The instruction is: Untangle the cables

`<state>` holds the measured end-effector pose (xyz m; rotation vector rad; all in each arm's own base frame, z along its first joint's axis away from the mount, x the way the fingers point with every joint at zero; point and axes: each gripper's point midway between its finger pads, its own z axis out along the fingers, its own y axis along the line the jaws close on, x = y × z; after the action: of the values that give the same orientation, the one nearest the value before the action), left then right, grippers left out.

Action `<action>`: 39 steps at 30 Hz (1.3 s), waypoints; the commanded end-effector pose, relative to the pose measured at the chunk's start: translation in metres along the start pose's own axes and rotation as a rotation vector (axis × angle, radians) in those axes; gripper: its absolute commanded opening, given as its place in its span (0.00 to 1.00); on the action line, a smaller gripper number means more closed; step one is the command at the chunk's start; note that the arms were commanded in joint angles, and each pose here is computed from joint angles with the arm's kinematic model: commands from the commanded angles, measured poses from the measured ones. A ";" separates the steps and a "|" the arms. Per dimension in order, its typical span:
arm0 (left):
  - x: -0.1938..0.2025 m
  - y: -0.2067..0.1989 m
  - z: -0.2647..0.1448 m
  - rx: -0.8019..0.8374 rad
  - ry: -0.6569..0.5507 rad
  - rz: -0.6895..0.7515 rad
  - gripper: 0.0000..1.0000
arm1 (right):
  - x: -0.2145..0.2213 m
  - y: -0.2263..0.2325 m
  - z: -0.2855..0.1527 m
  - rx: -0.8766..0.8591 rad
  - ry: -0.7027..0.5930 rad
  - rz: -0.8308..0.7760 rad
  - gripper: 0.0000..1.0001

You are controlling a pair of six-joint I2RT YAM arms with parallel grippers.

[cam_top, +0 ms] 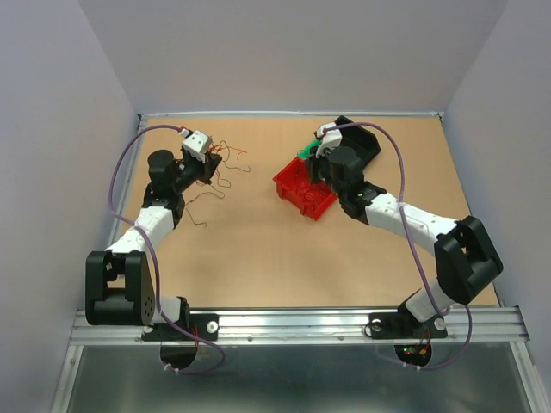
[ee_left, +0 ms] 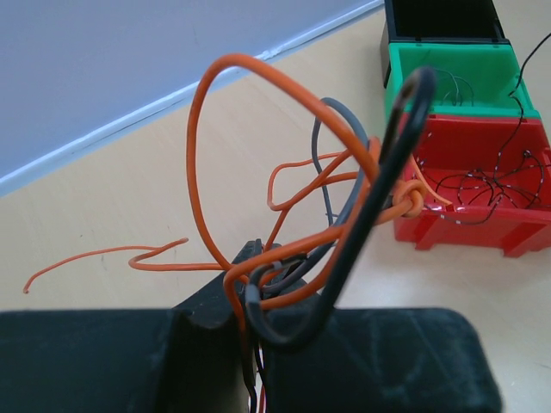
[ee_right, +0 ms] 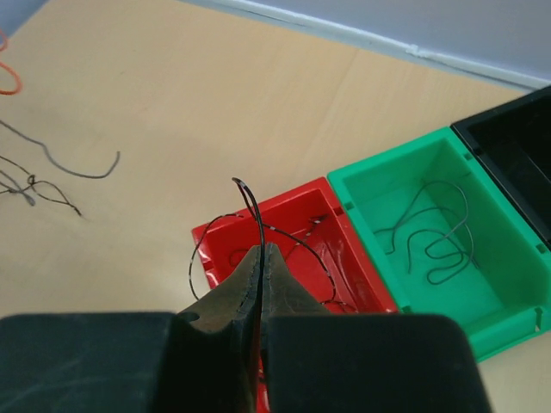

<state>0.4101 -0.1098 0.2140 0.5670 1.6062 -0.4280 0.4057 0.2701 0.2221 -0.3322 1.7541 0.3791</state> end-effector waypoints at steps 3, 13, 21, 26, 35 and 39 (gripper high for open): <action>-0.019 -0.003 -0.004 -0.002 -0.054 0.053 0.00 | 0.024 -0.039 0.008 0.040 0.053 0.081 0.01; -0.019 -0.004 -0.003 -0.001 -0.053 0.055 0.00 | 0.067 -0.019 0.013 -0.134 0.176 0.027 0.01; -0.022 -0.008 -0.005 0.005 -0.057 0.064 0.00 | 0.136 -0.004 0.043 -0.223 0.396 0.024 0.01; -0.025 -0.014 -0.007 0.017 -0.066 0.080 0.00 | 0.167 -0.015 0.063 -0.161 0.520 0.014 0.00; -0.022 -0.029 -0.003 0.084 -0.050 0.098 0.00 | 0.105 -0.016 0.047 -0.128 0.405 0.024 0.27; -0.022 -0.034 -0.003 0.103 -0.047 0.105 0.00 | 0.074 -0.014 0.037 -0.133 0.340 0.033 0.44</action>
<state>0.3945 -0.1304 0.2159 0.6562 1.5836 -0.4445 0.4244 0.2686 0.0806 -0.5187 2.2108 0.4673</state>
